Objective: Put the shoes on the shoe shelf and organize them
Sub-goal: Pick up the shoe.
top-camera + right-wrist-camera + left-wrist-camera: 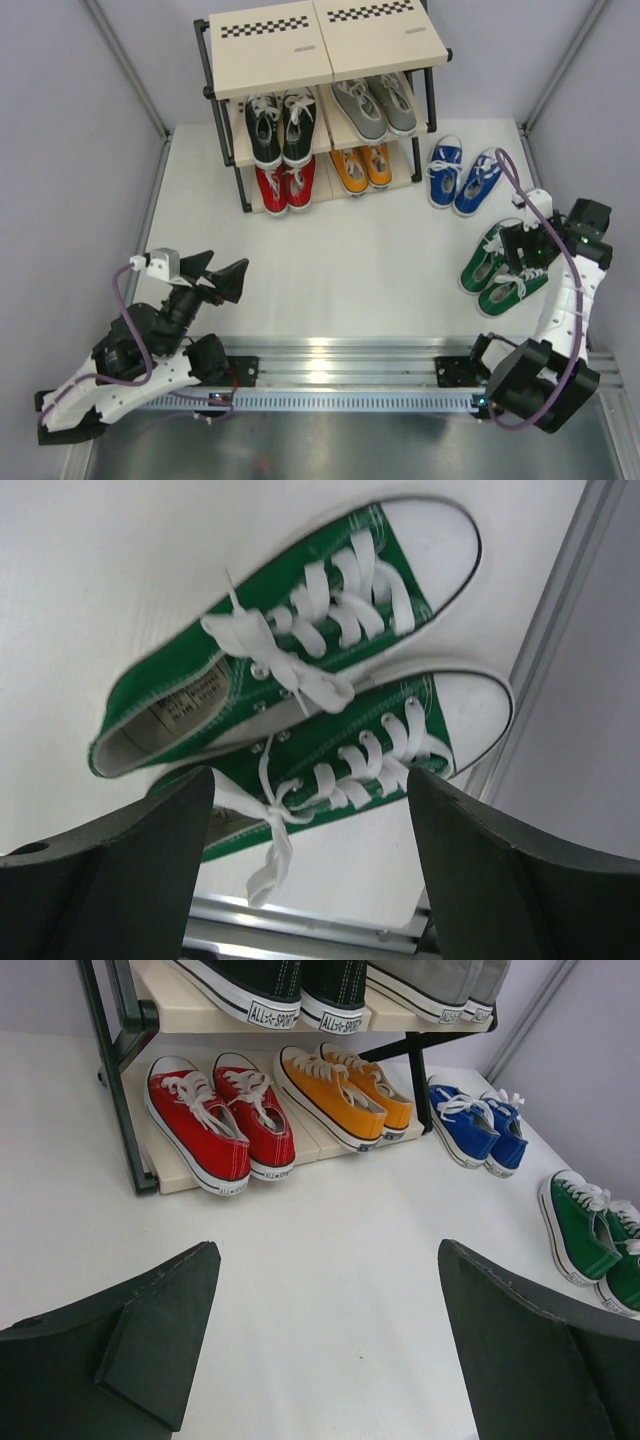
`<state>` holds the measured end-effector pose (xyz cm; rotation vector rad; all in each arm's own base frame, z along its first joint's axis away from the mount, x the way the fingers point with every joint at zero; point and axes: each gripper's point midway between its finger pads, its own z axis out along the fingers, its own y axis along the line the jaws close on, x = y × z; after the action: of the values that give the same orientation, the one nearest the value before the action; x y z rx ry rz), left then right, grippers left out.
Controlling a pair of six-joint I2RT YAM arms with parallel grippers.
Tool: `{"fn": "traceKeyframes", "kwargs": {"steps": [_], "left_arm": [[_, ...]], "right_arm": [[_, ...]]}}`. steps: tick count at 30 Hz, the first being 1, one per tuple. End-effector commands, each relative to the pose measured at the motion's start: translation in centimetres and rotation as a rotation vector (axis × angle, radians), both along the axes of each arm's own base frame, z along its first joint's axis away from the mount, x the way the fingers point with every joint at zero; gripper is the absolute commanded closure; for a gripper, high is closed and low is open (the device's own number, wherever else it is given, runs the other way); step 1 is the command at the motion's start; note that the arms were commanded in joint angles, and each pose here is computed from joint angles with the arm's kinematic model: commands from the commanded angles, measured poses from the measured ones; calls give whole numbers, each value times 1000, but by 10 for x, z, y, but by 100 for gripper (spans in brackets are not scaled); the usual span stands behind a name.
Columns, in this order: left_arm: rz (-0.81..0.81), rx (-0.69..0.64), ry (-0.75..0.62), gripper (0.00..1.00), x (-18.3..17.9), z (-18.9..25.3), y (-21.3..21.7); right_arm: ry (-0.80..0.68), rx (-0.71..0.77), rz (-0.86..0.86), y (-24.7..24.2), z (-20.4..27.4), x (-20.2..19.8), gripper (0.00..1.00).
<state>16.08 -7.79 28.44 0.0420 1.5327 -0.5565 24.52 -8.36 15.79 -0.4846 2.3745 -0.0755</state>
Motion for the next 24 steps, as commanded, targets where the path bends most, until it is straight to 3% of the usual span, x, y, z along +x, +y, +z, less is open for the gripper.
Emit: {"fn": "traceKeyframes", "kwargs": {"steps": [1,7,12,18,24], "left_arm": [[-20,-1,-18,4,0,4,-6],[-28,29,-7,4,2,0,-12],[-40,48,0,4,3,-2,-17],[-44,55,2,4,3,-4,-18],[-53,57,1,4,2,-3,-20]], "right_arm": [[84,-33,-6,-19,-20,-34,22],[177,-55,-6,-26,-51,-60,21],[146,-97,-65,-44,-64,-47,21],[137,-8,-113,-51,-73,-23,28],[162,25,-148,-54,-99,-17,43]]}}
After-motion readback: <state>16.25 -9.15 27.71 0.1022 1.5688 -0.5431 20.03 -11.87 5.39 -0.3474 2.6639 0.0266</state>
